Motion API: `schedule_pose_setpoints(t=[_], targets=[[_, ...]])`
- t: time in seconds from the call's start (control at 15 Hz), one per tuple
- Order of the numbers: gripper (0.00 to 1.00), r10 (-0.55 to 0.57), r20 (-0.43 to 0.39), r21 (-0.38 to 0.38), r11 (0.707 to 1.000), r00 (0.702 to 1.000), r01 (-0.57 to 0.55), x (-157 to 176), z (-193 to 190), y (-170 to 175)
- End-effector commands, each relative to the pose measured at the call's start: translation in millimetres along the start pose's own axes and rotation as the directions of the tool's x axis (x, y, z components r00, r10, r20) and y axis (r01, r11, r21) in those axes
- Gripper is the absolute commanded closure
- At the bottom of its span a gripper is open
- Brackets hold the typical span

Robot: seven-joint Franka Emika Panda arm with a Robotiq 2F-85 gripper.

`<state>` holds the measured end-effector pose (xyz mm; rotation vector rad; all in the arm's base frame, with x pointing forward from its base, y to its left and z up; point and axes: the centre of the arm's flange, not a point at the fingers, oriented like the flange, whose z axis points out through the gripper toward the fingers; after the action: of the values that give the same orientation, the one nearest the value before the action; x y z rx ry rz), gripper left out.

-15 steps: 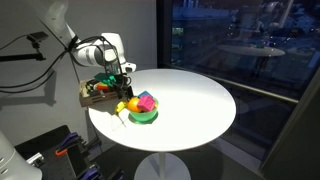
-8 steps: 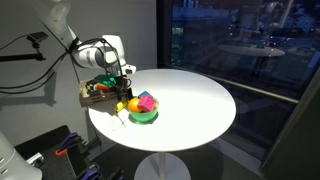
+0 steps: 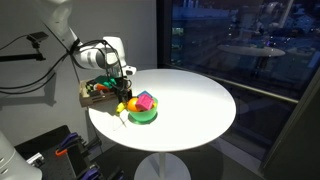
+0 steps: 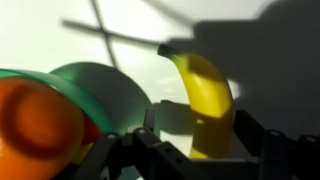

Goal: Pick up the banana and put it in the wooden tray

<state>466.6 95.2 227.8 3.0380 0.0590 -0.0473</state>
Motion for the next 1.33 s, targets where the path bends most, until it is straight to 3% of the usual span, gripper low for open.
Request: schedule_pose_setpoints(t=[0.0, 0.2, 0.33, 1.27], targets=[[0.51, 0.004, -0.007, -0.002, 1.0, 1.0, -0.004, 6, -1, 1], [0.75, 0.01, -0.008, -0.003, 1.0, 1.0, -0.01, 6, -2, 3], [0.83, 0.013, -0.012, 0.002, 1.0, 1.0, -0.013, 7, -7, 4], [0.83, 0.032, -0.089, 0.022, 0.999, 0.996, -0.03, 22, -57, -7]])
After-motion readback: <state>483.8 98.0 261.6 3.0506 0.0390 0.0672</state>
